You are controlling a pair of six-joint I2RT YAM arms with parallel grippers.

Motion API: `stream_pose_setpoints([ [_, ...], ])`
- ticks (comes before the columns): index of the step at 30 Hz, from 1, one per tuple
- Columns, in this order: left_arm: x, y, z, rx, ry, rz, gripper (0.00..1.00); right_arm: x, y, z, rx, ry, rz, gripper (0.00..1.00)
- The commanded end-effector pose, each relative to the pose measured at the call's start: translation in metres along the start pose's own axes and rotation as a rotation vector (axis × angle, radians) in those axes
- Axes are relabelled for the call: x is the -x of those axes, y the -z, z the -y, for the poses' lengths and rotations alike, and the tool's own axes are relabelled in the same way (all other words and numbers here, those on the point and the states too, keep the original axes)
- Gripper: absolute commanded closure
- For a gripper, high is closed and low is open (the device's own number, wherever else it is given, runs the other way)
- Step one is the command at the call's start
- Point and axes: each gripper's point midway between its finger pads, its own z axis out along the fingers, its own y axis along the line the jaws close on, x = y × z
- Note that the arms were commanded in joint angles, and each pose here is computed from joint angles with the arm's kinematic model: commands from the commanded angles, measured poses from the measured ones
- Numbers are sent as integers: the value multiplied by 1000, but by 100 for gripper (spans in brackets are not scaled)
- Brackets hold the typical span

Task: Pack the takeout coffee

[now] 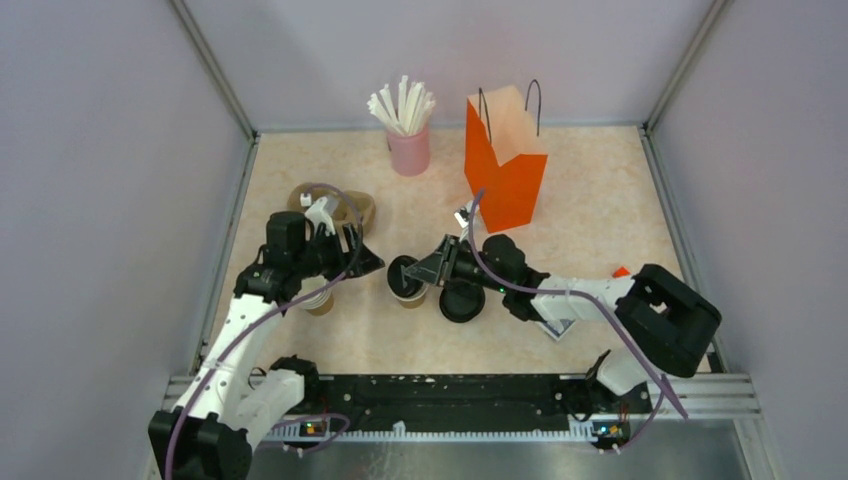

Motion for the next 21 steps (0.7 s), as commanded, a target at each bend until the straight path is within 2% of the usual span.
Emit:
stream_pose_setpoints([
  [1, 9, -2, 9, -60, -32, 32, 30, 10, -11, -34, 136, -39, -10, 89],
  [21, -16, -23, -2, -99, 16, -66, 38, 4, -17, 1, 89, -125, -58, 87],
])
